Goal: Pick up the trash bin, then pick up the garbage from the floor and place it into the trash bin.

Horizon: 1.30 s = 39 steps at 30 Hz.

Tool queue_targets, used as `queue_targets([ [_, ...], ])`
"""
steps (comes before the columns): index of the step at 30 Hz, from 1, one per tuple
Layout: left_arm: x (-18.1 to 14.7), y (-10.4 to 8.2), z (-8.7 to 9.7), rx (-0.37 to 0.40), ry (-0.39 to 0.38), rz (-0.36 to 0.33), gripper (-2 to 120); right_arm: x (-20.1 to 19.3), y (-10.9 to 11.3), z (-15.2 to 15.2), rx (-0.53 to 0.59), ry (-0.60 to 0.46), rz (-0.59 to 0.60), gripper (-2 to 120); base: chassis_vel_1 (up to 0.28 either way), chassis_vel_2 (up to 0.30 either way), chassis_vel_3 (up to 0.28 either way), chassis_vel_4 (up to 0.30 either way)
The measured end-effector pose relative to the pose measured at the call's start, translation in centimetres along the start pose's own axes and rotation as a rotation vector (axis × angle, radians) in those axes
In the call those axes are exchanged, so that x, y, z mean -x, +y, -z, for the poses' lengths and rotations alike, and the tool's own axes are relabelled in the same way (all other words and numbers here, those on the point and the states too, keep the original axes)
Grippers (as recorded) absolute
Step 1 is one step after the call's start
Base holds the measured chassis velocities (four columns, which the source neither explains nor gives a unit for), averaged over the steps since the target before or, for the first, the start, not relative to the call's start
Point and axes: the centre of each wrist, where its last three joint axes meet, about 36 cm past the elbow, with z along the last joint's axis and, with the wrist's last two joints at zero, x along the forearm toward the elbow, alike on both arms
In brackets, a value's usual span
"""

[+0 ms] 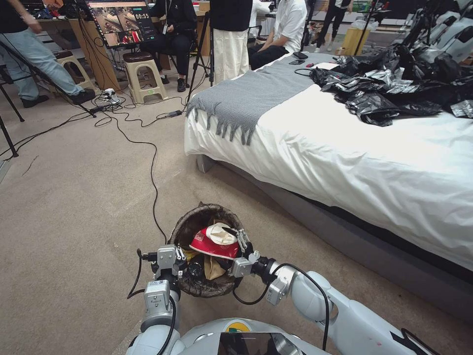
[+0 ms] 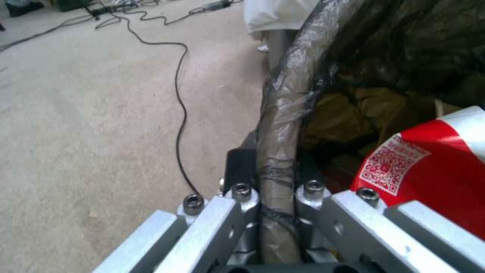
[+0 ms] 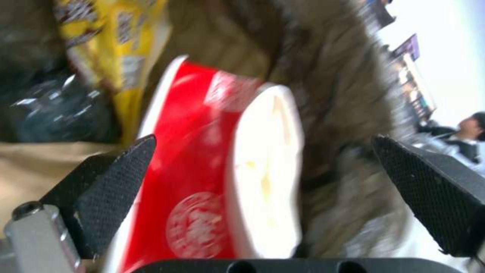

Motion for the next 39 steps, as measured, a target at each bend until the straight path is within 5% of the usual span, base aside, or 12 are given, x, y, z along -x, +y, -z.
queue_targets([
  [12, 0.7, 0.2, -0.7, -0.001, 0.02, 0.009, 0, -0.6, -2.5, 1.6, 0.018, -0.04, -0.166, 100, 0.0, 0.0, 0.0, 0.0],
  [20, 1.1, 0.6, -0.7, -0.009, 0.018, 0.021, 0, -2.4, -4.8, 3.8, 0.188, -0.036, -0.454, 100, 0.0, 0.0, 0.0, 0.0],
  [23, 1.1, 0.8, -0.4, -0.012, 0.011, 0.027, 0, -3.2, -4.3, 4.2, 0.294, -0.016, -0.549, 100, 0.0, 0.0, 0.0, 0.0],
  [26, 1.0, 1.1, 0.0, -0.018, 0.001, 0.033, 0, -4.0, -1.9, 5.3, 0.573, 0.019, -0.733, 100, 0.0, 0.0, 0.0, 0.0],
  [29, 0.9, 1.2, 0.2, -0.019, -0.004, 0.034, 0, -4.3, -0.6, 5.5, 0.665, 0.03, -0.823, 100, 0.0, 0.0, 0.0, 0.0],
  [39, 0.5, 1.1, 0.4, -0.021, -0.015, 0.031, 0, -5.2, 1.8, 4.2, 0.692, 0.073, -0.935, 100, 0.0, 0.0, 0.0, 0.0],
])
